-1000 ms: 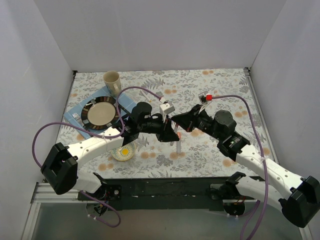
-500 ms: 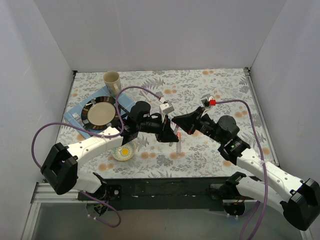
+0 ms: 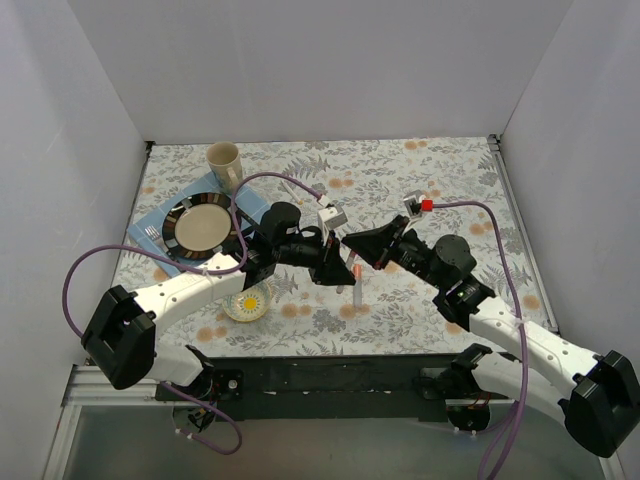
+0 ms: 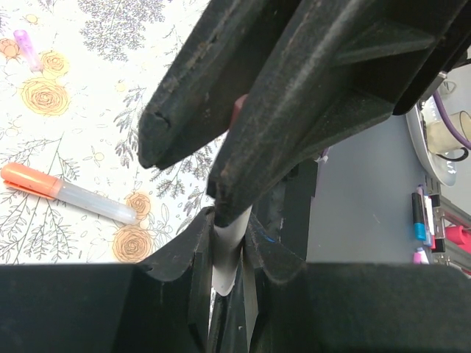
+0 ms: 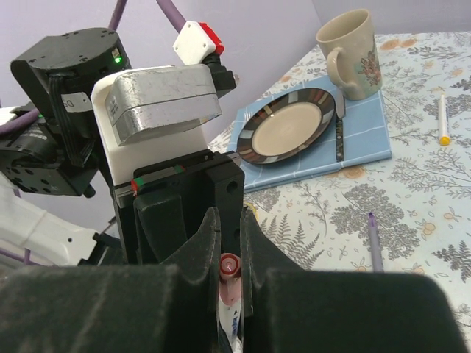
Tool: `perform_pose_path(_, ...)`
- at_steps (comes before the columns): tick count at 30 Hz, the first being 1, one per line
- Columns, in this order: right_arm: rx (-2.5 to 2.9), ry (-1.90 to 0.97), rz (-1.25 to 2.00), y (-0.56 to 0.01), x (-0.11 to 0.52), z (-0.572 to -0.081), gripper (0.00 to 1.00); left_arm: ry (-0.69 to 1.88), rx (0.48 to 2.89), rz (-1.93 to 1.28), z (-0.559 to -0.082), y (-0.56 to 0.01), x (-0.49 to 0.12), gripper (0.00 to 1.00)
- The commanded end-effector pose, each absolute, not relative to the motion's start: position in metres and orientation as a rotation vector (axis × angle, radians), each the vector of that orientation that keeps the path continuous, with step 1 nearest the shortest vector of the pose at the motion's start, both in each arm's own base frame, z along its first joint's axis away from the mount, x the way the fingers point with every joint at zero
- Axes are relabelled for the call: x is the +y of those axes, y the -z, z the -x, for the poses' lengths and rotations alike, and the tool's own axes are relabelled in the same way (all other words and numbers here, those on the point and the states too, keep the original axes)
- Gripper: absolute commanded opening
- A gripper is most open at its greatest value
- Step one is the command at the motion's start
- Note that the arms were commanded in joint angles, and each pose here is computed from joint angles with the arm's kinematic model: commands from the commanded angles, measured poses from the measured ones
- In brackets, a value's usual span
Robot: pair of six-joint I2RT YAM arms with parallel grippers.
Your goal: Insert the pens into the pen caps
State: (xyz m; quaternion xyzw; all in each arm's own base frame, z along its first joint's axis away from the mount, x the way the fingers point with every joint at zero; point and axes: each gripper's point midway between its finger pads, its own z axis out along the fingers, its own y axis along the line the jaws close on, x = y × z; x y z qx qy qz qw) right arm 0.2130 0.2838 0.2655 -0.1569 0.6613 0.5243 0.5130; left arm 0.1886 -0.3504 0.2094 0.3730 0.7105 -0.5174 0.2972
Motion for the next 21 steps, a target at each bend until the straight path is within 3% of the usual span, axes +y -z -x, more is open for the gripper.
perform_pose_path(1, 2.181, -1.636, 0.643, -0.149, 0.289, -0.087, 0.01, 1.137, 1.253, -0.641, -0.282, -0.403, -0.325, 0.00)
perform_pose_path(11, 2.412, -1.344, 0.603, -0.108, 0.272, -0.098, 0.01, 1.083, 1.250, -0.636, -0.293, -0.417, -0.323, 0.00)
perform_pose_path(21, 2.326, -1.387, 0.573, -0.117, 0.289, -0.092, 0.01, 1.070, 1.274, -0.623, -0.304, -0.412, -0.322, 0.00)
